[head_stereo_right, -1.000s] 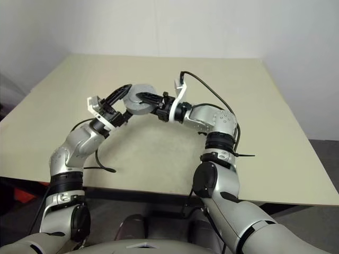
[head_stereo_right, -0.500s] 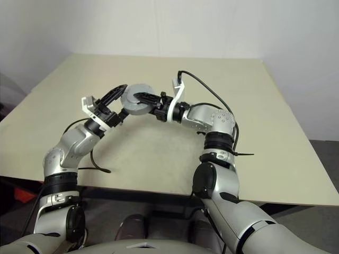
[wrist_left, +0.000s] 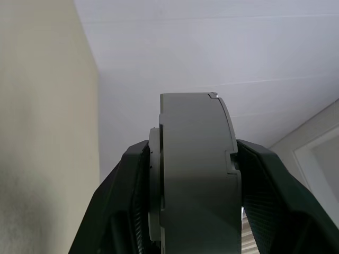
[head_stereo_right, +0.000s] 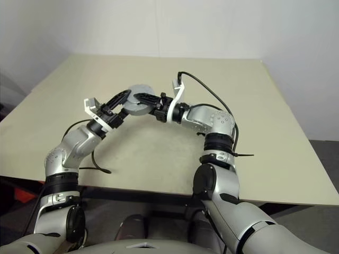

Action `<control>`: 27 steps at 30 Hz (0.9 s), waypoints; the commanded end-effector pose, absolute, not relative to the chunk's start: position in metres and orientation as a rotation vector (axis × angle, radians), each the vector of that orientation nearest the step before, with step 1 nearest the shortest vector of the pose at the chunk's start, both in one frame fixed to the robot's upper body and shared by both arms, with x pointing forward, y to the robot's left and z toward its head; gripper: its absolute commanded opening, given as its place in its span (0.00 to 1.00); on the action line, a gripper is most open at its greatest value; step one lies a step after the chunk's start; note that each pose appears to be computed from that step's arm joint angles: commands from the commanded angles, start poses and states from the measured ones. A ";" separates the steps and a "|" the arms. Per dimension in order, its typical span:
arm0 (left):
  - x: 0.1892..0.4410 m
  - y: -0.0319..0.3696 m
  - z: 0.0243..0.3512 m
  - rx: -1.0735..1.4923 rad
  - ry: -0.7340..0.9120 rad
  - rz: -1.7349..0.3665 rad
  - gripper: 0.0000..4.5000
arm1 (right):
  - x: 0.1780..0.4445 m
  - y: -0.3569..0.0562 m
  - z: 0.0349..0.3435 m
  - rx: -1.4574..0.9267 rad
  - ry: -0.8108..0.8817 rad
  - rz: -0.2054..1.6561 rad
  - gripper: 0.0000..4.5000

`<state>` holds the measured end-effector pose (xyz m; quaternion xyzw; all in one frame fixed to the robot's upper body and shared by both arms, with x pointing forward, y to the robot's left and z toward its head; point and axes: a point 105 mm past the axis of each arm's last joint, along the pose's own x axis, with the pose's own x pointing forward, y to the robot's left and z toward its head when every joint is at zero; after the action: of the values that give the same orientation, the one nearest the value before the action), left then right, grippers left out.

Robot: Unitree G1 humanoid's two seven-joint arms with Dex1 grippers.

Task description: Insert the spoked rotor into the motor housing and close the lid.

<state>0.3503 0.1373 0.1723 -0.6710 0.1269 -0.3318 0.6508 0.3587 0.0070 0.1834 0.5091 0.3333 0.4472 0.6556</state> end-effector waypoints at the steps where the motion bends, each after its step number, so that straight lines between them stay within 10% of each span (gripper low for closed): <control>1: 0.349 0.139 0.197 -1.489 0.208 -0.828 0.46 | 0.360 0.003 0.202 1.156 0.674 1.053 0.45; 17: 0.355 0.148 0.195 -1.502 0.159 -0.761 0.46 | 0.362 0.004 0.197 1.116 0.668 1.045 0.45; 24: 0.355 0.149 0.196 -1.508 0.148 -0.759 0.46 | 0.366 0.003 0.192 1.055 0.652 1.002 0.96; 27: 0.356 0.152 0.195 -1.510 0.138 -0.740 0.46 | 0.368 0.002 0.189 1.036 0.639 0.978 1.00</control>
<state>0.3578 0.1465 0.1712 -0.6772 0.1003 -0.3042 0.6625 0.3662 0.0035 0.1766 0.4752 0.3151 0.4329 0.6982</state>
